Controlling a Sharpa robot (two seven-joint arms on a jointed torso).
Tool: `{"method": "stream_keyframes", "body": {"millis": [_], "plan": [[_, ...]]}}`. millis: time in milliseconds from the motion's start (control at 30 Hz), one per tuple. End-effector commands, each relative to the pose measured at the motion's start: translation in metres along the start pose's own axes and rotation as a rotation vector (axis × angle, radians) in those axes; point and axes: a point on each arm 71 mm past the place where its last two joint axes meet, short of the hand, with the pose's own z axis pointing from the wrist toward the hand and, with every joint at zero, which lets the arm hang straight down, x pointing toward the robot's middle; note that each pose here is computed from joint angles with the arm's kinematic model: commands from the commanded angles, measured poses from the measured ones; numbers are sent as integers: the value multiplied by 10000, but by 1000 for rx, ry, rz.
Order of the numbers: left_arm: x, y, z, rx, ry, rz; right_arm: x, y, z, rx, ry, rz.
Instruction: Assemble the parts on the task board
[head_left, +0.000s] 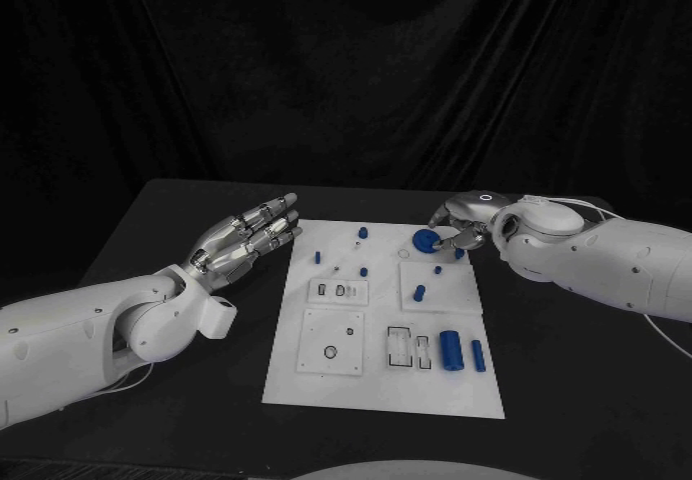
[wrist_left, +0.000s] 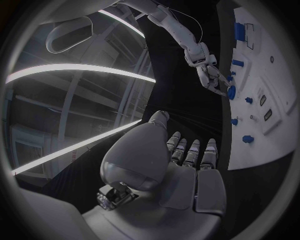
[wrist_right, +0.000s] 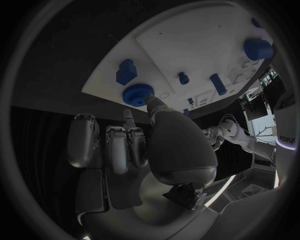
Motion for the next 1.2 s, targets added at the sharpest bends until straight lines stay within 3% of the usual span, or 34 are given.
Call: {"method": "stream_keyframes", "body": {"millis": [33,600,1200], "plan": [[19,1,6,7,14,-14,41,-1,5,13,12,2],[28,13,19,2,21,-18,89,64,64,-4,18,2],[35,22,24,-6,26,-21,174,77,91,-12,60,1]]}}
